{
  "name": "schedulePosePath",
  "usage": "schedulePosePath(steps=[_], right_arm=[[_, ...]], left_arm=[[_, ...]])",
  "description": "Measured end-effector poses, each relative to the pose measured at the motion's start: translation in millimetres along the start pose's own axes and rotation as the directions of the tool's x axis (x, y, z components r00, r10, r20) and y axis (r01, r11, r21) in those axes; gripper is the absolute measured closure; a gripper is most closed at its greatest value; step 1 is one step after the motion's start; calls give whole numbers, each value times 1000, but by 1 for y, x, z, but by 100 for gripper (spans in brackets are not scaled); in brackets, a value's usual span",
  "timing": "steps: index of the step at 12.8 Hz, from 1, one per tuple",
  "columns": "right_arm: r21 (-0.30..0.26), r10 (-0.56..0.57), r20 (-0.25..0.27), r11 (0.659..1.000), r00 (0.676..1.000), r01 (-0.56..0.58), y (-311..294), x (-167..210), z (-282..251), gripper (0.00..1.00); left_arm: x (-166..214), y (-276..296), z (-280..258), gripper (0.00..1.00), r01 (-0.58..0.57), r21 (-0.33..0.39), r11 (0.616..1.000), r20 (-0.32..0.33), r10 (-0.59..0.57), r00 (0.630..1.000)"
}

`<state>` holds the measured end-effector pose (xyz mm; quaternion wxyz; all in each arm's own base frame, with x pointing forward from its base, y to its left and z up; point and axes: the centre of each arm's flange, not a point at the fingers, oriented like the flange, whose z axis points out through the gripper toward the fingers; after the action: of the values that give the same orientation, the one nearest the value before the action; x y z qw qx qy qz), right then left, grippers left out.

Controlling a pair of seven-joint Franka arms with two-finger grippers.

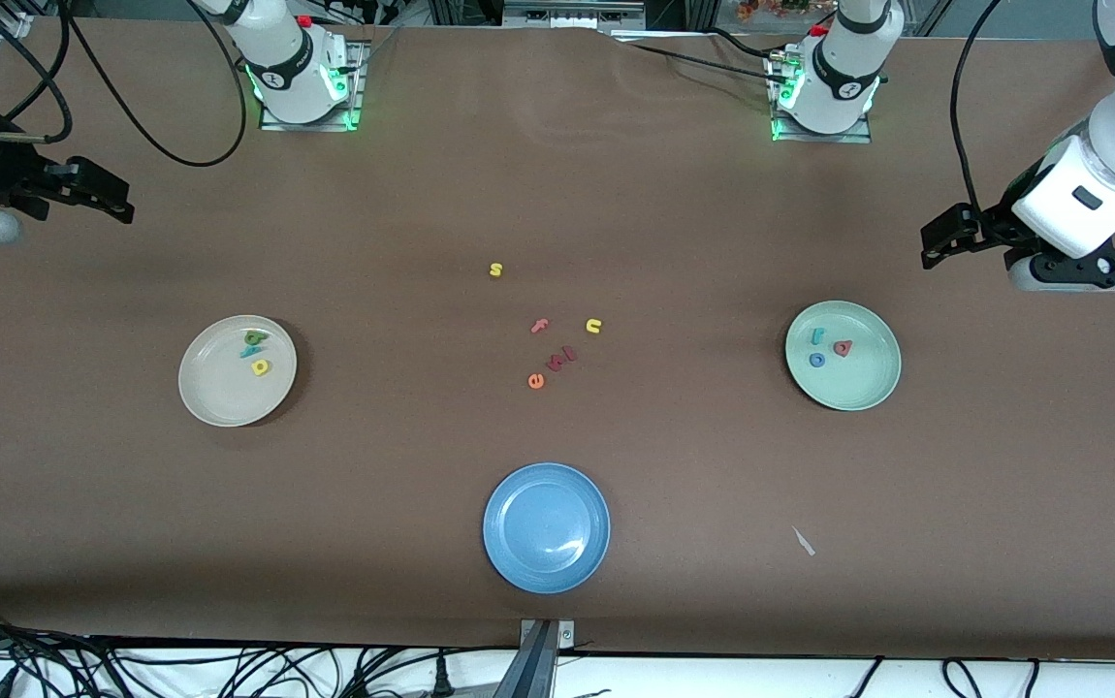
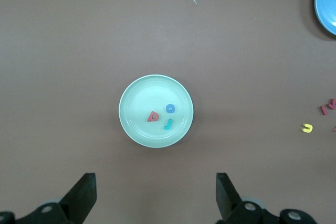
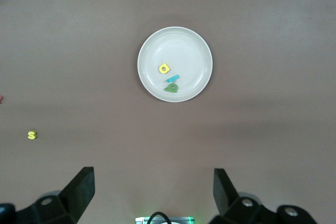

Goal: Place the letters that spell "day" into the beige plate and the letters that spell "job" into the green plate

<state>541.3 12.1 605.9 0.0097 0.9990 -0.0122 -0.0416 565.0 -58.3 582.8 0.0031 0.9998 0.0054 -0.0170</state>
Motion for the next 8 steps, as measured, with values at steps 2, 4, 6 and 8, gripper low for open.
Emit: schedulePosePath(steps=[2, 4, 6, 8], right_arm=[[1, 33, -1, 999, 999, -33, 9, 1, 0, 0], [9, 117, 1, 993, 993, -117, 11, 1, 1, 0], [15, 151, 2, 988, 989, -151, 9, 1, 1, 0], [15, 98, 1, 995, 995, -98, 10, 1, 1, 0]], left_arm=[[0, -2, 0, 0, 4, 0, 1000, -2, -4, 1000], [0, -3, -1, 0, 5, 0, 1000, -3, -5, 1000], [-1, -4, -2, 0, 7, 0, 1000, -3, -7, 1000], [-2, -3, -4, 0, 6, 1, 1000, -2, -6, 1000]])
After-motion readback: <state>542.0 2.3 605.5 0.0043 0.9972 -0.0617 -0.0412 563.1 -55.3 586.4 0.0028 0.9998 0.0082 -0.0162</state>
